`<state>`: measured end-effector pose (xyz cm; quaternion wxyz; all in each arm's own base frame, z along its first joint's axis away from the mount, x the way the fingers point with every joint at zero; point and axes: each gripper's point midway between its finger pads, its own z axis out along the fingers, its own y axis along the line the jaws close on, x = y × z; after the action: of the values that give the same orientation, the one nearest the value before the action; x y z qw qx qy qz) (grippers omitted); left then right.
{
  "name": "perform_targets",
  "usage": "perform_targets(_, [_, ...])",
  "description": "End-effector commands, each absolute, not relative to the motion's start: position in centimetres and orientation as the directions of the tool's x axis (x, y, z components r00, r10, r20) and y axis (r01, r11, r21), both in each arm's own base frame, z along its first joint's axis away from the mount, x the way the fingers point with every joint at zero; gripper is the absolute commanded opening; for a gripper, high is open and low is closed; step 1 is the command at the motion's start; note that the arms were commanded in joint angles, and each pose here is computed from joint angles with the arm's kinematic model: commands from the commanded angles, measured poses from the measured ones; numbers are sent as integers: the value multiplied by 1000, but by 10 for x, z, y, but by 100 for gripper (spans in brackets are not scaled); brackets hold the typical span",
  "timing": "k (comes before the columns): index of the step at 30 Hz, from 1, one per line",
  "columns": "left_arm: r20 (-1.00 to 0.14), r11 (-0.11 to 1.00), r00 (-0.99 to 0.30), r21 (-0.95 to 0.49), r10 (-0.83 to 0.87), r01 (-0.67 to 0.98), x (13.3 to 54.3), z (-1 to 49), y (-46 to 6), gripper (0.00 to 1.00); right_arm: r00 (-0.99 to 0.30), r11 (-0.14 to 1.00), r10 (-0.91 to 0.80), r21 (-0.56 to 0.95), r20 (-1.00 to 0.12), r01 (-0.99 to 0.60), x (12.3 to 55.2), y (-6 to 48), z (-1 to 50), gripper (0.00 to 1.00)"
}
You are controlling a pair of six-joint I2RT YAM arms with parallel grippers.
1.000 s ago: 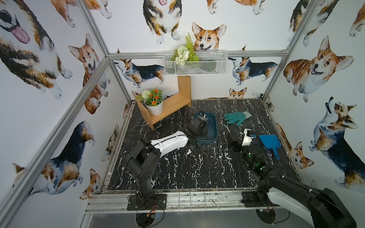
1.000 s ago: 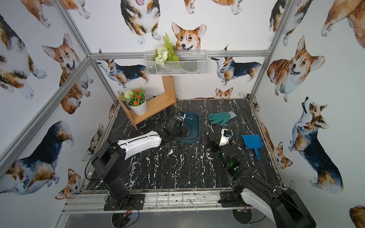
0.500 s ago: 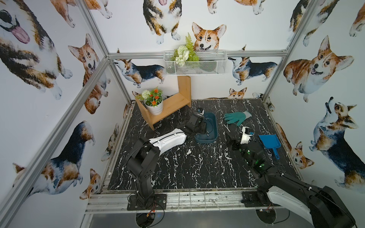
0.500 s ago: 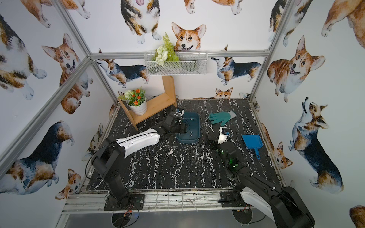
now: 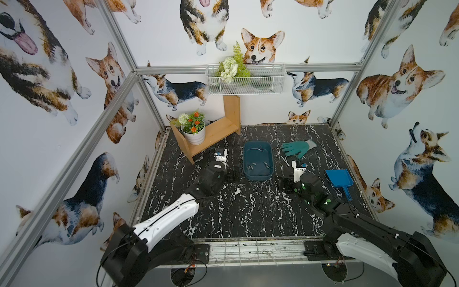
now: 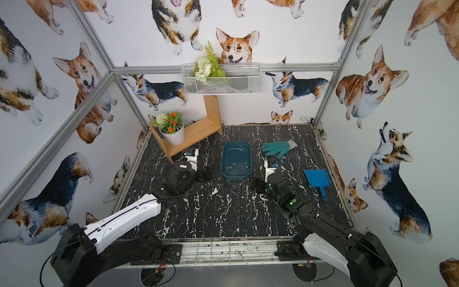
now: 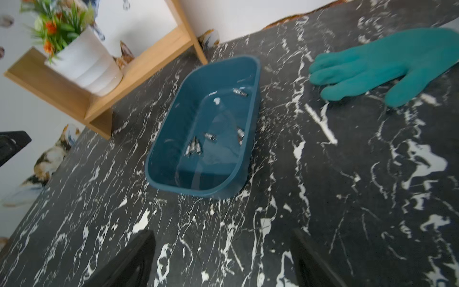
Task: Put the bit on the desktop into the storage box
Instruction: Pick up the screwdriver bit from the center of the board.
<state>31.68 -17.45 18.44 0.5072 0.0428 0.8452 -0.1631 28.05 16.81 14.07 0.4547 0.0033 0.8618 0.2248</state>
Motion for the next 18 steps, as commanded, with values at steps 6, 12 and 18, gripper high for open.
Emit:
perform_targets(6, [-944,965,-301,-195,-136,177,284,174,-123,100,-759,935,151,341,-633,-98,248,188,97,87])
perform_targets(12, [-960,971,-244,-179,-137,160,273,171,-108,100,-828,957,116,284,-549,-54,231,198,70,84])
perform_targets(18, [-959,977,-256,-160,-121,141,273,163,-105,100,-858,960,109,278,-502,-41,221,202,54,73])
